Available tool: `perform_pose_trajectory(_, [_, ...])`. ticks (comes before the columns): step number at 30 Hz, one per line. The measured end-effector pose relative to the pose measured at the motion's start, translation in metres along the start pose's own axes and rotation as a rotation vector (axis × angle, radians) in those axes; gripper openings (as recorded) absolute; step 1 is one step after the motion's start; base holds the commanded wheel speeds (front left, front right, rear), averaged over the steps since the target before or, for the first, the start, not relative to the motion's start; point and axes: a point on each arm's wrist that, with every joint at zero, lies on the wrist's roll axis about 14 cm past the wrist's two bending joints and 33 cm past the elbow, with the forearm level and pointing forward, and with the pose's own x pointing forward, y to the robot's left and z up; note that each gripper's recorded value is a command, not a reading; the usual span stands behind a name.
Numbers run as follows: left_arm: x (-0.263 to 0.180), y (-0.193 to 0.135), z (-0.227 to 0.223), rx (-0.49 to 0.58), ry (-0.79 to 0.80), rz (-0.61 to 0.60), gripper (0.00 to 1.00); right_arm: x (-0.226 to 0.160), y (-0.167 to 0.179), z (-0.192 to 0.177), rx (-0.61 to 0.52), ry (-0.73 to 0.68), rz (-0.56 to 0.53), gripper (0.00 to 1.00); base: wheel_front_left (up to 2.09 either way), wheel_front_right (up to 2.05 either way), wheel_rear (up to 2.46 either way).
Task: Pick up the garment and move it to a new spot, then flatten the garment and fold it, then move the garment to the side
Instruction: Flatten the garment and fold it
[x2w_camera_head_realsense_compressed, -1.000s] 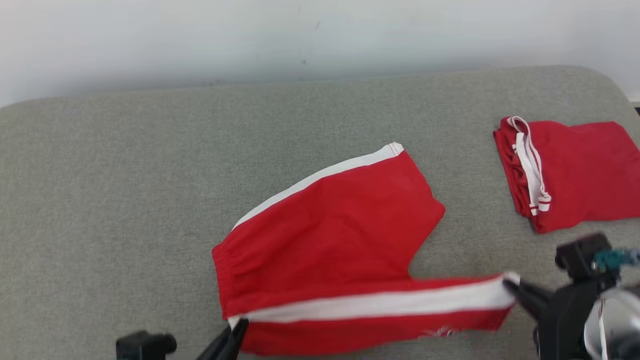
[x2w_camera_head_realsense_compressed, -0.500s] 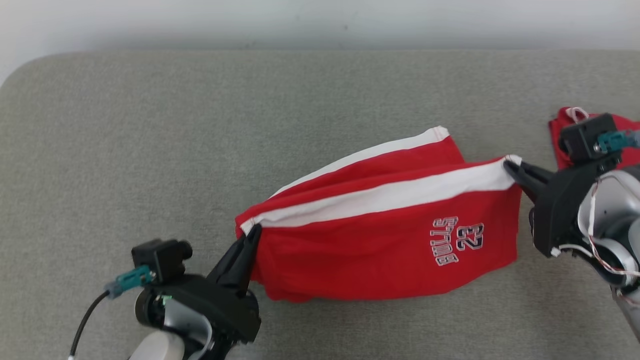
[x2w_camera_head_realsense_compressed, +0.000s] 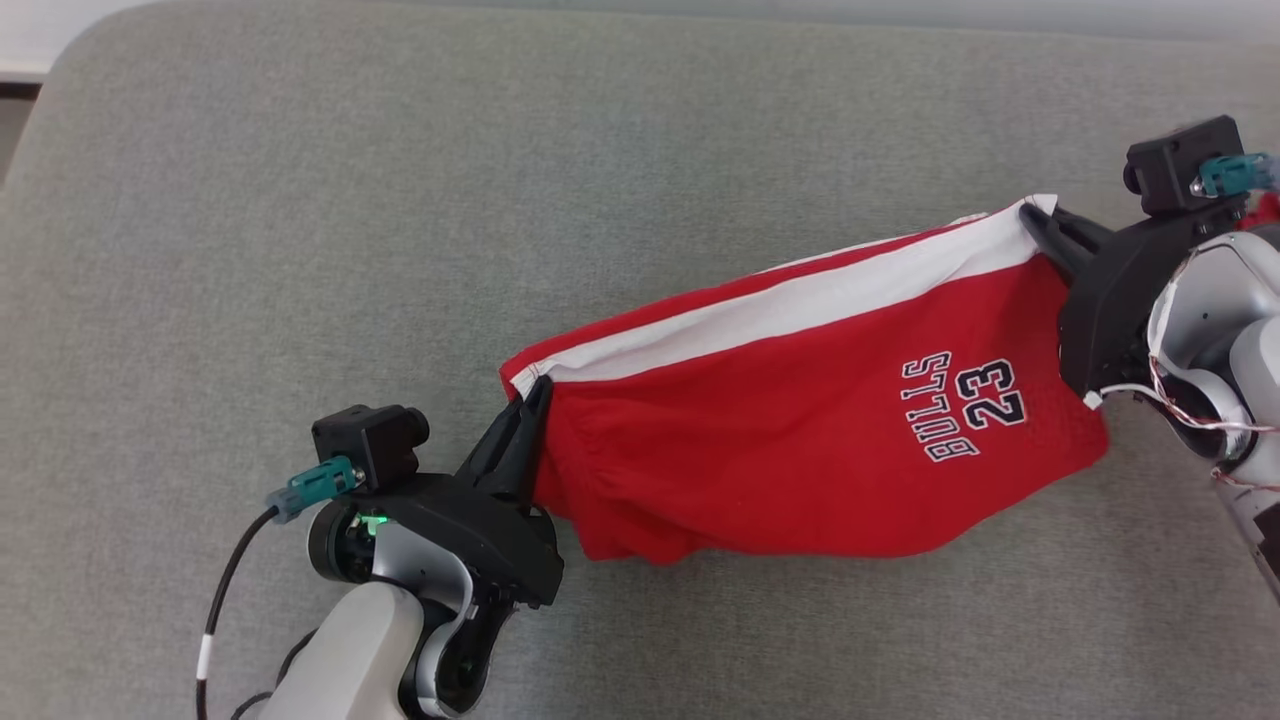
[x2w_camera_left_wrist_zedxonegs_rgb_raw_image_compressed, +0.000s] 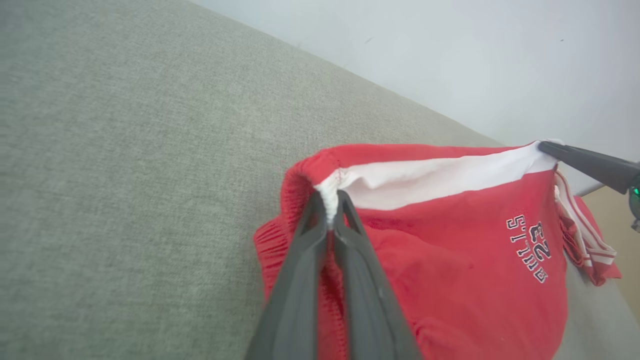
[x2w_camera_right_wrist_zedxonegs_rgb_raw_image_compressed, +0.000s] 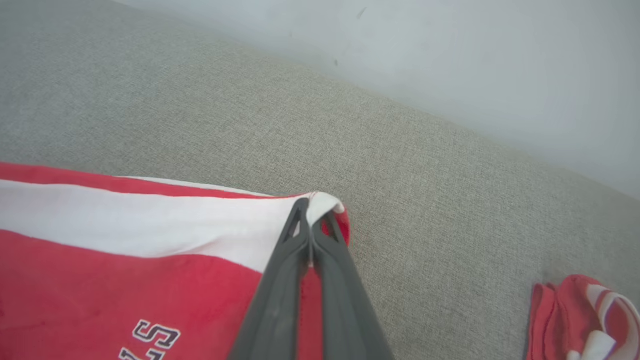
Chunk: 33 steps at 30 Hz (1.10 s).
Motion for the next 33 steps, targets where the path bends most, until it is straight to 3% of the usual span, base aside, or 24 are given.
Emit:
perform_pose_trajectory(6, [0.002, 0.007, -0.002, -0.006, -0.004, 0.017, 0.0, 0.024, 0.006, -0.003, 0.003, 0.006, 0.012, 0.0, 0.0, 0.0, 0.0])
perform_pose_trajectory(8, [0.003, 0.011, -0.003, -0.005, -0.003, 0.026, 0.11, 0.029, 0.008, -0.003, 0.007, 0.005, 0.017, 0.0, 0.0, 0.0, 0.0])
perform_pose_trajectory(9, [0.003, 0.012, -0.003, -0.004, -0.006, 0.029, 0.11, 0.031, 0.009, -0.005, 0.008, 0.01, 0.017, 0.0, 0.0, 0.0, 0.0])
perform_pose_trajectory(10, [0.003, 0.012, -0.003, -0.003, -0.009, 0.031, 0.35, 0.033, 0.011, -0.006, 0.008, 0.012, 0.018, 0.0, 0.0, 0.0, 0.0])
perform_pose_trajectory(11, [0.003, 0.011, -0.002, 0.001, -0.011, 0.026, 1.0, 0.034, 0.011, -0.006, 0.01, 0.01, 0.017, 0.43, 0.0, 0.0, 0.0])
perform_pose_trajectory(12, [0.004, 0.01, -0.002, 0.003, -0.012, 0.019, 1.0, 0.034, 0.012, -0.005, 0.008, -0.002, 0.016, 1.0, 0.0, 0.0, 0.0])
perform_pose_trajectory(25, [-0.02, 0.033, 0.046, 0.108, -0.247, 0.098, 1.0, 0.007, 0.011, 0.012, 0.056, -0.1, -0.01, 1.0, 0.0, 0.0, 0.0])
perform_pose_trajectory(33, [-0.062, 0.036, 0.082, 0.247, -0.399, 0.135, 1.0, -0.026, -0.001, -0.019, 0.198, -0.059, -0.053, 1.0, 0.0, 0.0, 0.0])
